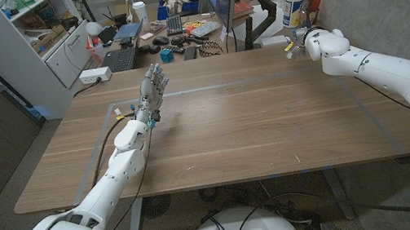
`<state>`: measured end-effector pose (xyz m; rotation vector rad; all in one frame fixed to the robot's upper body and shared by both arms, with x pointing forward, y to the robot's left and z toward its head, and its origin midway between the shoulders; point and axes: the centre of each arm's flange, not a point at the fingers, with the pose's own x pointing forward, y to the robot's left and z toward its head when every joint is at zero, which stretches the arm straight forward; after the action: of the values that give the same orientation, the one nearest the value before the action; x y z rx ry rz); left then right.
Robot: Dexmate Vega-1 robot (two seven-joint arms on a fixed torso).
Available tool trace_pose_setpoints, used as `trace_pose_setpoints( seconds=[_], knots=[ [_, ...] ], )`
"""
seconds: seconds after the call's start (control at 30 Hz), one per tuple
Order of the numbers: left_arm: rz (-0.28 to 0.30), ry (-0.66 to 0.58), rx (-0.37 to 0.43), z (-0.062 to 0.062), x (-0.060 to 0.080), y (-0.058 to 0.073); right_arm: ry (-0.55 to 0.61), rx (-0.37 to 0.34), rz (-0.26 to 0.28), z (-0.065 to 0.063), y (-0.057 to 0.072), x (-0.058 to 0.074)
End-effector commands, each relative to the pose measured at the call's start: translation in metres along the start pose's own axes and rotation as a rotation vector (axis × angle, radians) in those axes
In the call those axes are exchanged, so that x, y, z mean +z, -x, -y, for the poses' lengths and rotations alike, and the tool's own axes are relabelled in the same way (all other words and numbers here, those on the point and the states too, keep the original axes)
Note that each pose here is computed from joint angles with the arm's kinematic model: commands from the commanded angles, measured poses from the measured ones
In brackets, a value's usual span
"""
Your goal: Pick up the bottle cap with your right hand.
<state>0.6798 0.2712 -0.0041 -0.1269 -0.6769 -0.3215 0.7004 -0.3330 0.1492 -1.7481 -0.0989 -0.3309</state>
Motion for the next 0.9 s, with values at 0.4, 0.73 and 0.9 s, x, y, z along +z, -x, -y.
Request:
trace_pose_setpoints(
  seconds=[0.4, 0.73, 0.9],
  knots=[
    [0.016, -0.012, -0.012, 0.005, 0.009, 0.007, -0.073, -0.092, -0.03, 0.016, 0.023, -0.022],
    [0.027, -0.01, -0.01, 0.004, 0.012, 0.01, -0.079, -0.126, -0.037, 0.029, 0.031, -0.027],
    [0.031, -0.008, -0.011, 0.004, 0.013, 0.011, -0.078, -0.14, -0.039, 0.035, 0.034, -0.028]
  ],
)
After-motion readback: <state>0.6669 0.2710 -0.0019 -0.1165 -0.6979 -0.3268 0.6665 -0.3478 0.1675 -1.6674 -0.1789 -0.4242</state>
